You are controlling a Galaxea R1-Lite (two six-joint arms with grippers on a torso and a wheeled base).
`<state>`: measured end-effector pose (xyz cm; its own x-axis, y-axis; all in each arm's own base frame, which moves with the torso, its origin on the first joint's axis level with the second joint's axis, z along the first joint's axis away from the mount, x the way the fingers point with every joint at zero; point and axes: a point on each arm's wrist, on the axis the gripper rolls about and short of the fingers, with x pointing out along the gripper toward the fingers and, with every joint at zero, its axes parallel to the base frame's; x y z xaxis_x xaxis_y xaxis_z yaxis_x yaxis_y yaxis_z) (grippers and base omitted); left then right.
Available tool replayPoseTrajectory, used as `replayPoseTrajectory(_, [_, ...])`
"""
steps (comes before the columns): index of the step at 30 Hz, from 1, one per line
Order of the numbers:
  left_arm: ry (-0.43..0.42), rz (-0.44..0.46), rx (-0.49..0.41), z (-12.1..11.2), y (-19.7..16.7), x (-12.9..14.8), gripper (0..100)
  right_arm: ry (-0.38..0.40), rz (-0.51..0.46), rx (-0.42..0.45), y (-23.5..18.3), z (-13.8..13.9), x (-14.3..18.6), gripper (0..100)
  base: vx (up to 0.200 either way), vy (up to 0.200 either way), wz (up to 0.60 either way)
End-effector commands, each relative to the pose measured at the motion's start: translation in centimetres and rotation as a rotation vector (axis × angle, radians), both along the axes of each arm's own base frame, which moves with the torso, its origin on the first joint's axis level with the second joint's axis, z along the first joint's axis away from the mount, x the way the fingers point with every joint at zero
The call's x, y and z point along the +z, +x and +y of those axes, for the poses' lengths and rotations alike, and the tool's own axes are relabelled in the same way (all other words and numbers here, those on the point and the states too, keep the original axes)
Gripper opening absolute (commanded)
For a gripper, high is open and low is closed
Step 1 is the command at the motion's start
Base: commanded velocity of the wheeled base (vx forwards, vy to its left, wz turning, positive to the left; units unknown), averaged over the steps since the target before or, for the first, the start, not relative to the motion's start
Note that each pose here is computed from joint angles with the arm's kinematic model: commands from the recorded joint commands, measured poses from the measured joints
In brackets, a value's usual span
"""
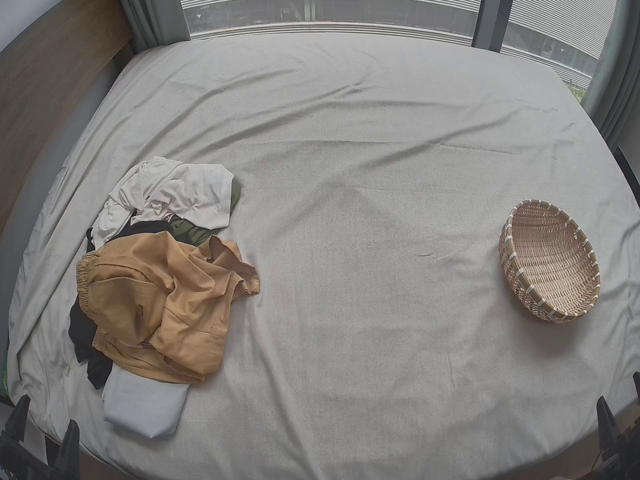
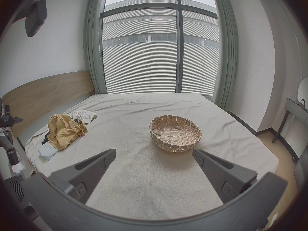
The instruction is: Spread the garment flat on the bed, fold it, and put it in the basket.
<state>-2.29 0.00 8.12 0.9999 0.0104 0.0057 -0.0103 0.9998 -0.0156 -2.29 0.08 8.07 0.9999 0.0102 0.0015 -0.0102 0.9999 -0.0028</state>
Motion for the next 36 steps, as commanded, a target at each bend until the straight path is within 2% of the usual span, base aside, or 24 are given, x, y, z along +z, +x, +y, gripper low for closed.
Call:
replayPoseTrajectory(1, [-0.003,0.006,0.0,0.0,0.0,-0.5,100,0.0,0.001,-0.001,0.0,0.0,-0.5,100,0.0,0.0,0.0])
replayPoseTrajectory(33, [-0.001,0.0,-0.004,0.0,0.0,-0.4,100,-0.002,0.001,0.001,0.0,0.0,-0.5,100,0.0,0.0,0.0])
replayPoseTrajectory(34, [-0.007,-0.025,-0.004,0.0,-0.1,0.0,100,-0.002,0.001,0.001,0.0,0.0,-0.5,100,0.0,0.0,0.0])
replayPoseTrajectory(35, [-0.01,-0.103,-0.006,0.0,-0.6,2.3,100,-0.002,0.001,0.001,0.0,0.0,-0.5,100,0.0,0.0,0.0])
replayPoseTrajectory(36, [-0.01,-0.119,-0.008,0.0,-0.7,2.8,100,-0.002,0.001,0.001,0.0,0.0,-0.5,100,0.0,0.0,0.0])
